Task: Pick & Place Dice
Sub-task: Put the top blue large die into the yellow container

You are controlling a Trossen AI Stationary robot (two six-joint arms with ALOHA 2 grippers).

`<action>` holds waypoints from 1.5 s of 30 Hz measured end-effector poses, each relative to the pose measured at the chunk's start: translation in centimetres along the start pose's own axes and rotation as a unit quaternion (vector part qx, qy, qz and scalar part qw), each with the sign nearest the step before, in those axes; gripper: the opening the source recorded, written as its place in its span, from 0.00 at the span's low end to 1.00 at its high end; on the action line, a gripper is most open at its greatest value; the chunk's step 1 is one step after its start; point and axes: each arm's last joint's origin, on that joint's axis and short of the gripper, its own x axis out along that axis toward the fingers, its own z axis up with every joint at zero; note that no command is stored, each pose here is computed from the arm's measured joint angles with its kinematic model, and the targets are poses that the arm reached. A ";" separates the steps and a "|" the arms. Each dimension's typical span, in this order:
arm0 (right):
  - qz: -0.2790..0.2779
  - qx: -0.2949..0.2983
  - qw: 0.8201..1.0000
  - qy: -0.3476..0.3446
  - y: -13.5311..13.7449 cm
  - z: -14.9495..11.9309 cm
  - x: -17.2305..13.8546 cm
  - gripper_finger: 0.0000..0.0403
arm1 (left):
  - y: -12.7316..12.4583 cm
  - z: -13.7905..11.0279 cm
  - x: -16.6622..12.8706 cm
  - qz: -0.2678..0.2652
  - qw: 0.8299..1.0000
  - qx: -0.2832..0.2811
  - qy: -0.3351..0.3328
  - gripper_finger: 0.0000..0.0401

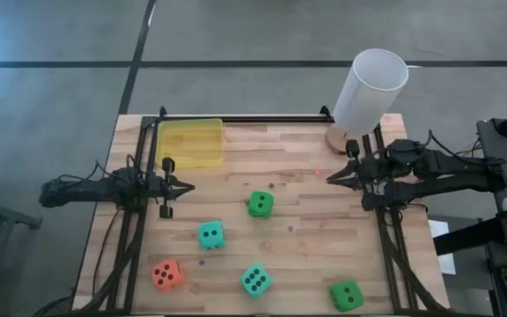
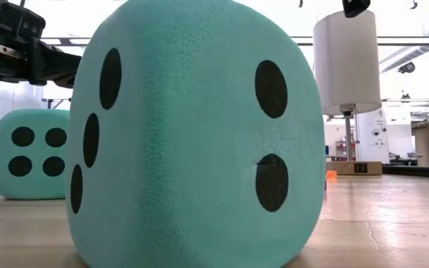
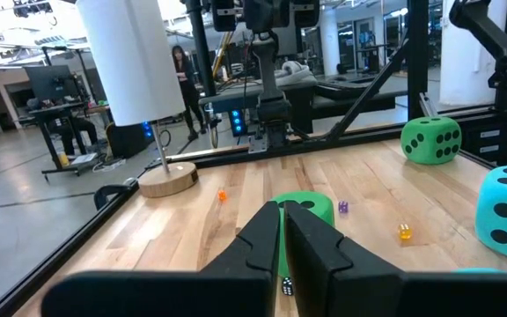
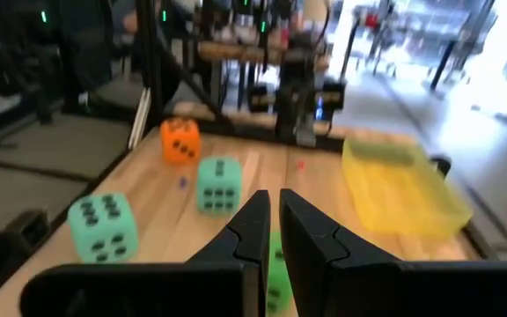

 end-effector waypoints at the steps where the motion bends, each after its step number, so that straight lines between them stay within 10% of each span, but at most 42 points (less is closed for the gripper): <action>1: 0.001 0.008 1.000 0.011 0.0 0.1 0.1 0.07 | 0.0 0.0 0.0 0.000 1.000 0.000 0.000 0.07; 28: 0.001 0.038 0.998 0.052 -0.2 0.4 1.5 0.07 | 0.0 0.1 0.0 0.001 1.000 -0.029 -0.006 0.07; 34: 0.000 0.038 0.998 0.051 -0.3 0.4 1.5 0.07 | 0.2 1.1 -0.1 0.005 0.994 -0.093 -0.057 0.07; 45: -0.002 0.036 0.998 0.051 -0.3 0.4 1.5 0.07 | 0.6 5.3 -0.6 -0.044 0.996 -0.037 -0.068 0.07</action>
